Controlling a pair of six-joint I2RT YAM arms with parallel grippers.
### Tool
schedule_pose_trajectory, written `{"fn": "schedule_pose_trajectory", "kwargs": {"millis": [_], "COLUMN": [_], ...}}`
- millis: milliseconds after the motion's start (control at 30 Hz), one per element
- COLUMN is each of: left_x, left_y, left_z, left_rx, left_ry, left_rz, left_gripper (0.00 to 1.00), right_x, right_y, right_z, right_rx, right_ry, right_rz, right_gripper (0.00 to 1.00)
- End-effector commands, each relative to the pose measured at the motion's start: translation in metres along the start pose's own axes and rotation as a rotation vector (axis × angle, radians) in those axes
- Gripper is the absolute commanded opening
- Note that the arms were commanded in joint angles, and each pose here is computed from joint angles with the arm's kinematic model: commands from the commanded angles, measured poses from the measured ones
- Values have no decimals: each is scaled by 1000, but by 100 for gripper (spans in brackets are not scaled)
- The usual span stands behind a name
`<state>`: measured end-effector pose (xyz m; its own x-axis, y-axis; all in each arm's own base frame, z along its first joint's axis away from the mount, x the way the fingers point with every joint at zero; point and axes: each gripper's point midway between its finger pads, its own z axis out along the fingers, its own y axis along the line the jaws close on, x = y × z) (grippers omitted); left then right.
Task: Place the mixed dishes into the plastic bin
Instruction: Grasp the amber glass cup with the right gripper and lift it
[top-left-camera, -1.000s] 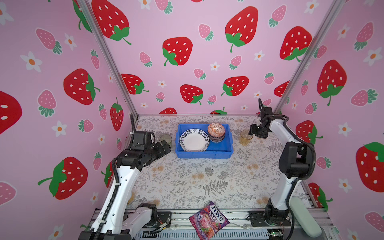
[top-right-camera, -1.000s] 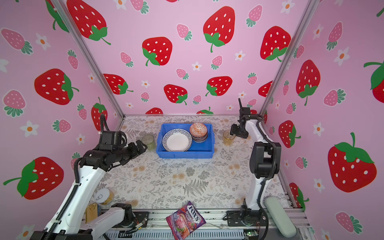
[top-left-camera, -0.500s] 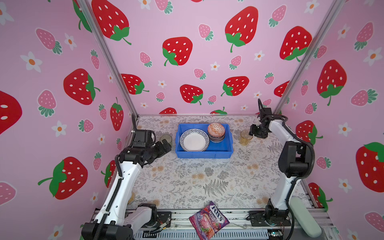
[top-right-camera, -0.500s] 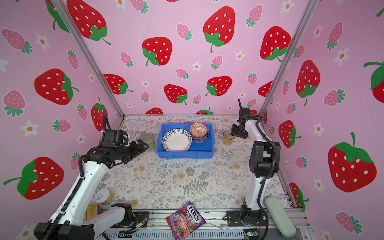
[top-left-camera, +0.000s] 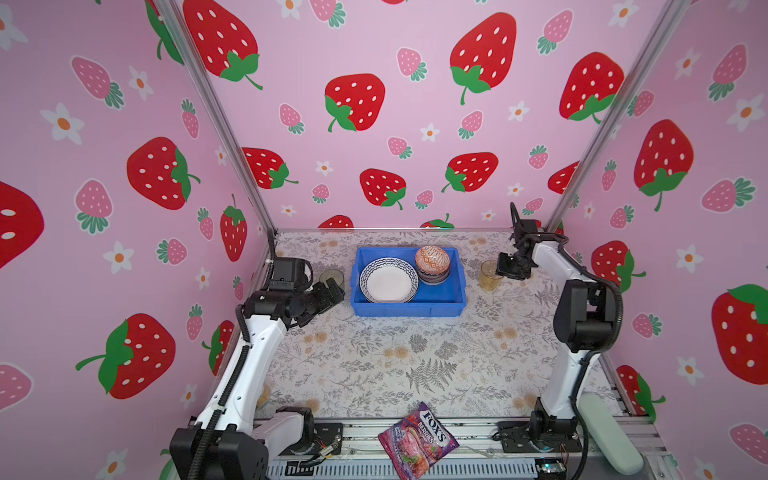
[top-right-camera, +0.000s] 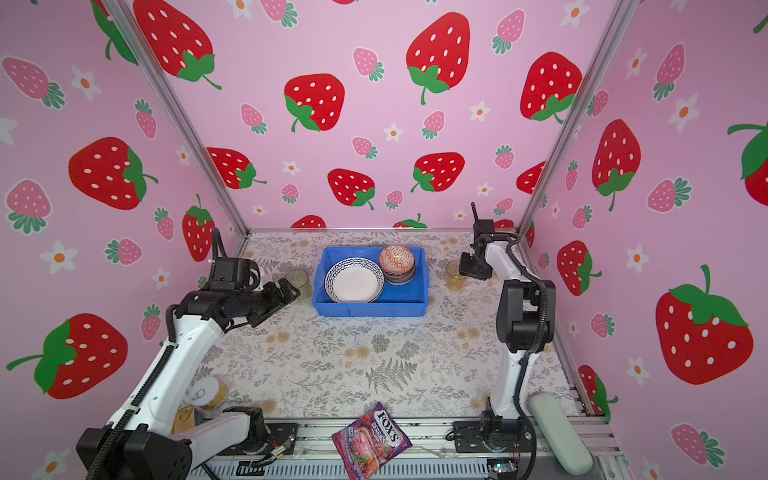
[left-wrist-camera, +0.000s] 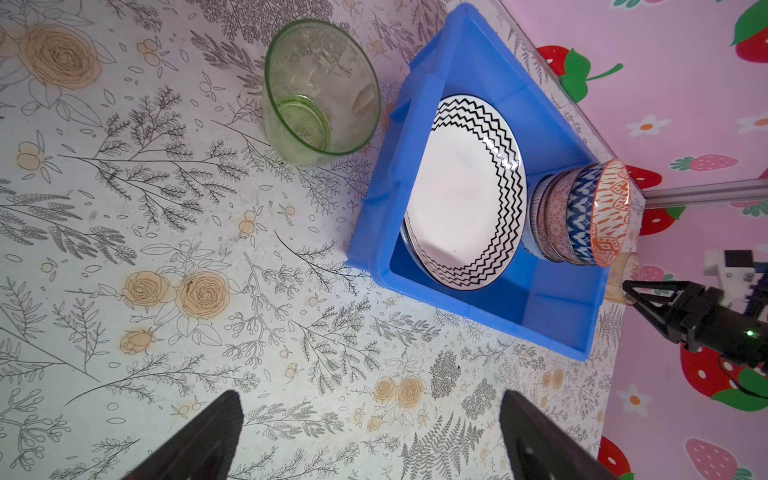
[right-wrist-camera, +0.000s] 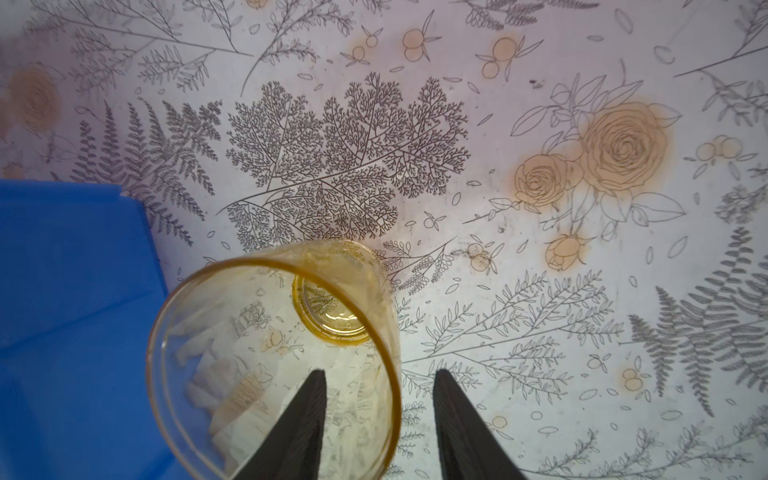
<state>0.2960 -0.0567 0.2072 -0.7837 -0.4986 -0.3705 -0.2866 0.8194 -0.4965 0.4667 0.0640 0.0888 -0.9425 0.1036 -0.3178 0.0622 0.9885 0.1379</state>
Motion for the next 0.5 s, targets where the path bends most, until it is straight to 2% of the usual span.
{"fn": "schedule_pose_trajectory", "kwargs": {"millis": [0,200,467], "left_x": [0,1,0], "left_y": [0,2,1], "left_z": [-1,-1,1], "left_rx": [17,18,22], "left_ry": [-7,-5,1], "left_rz": [-1,-10,-17], "left_gripper": [99,99,99], "right_x": [0,-3,-4], "right_y": [2,-1,-2], "right_z": [6,5,-2], "right_rx": [8,28,41], "right_ry": [16,2,-15], "right_rz": [-10,-10,-13], "right_gripper": [42,29,18]}}
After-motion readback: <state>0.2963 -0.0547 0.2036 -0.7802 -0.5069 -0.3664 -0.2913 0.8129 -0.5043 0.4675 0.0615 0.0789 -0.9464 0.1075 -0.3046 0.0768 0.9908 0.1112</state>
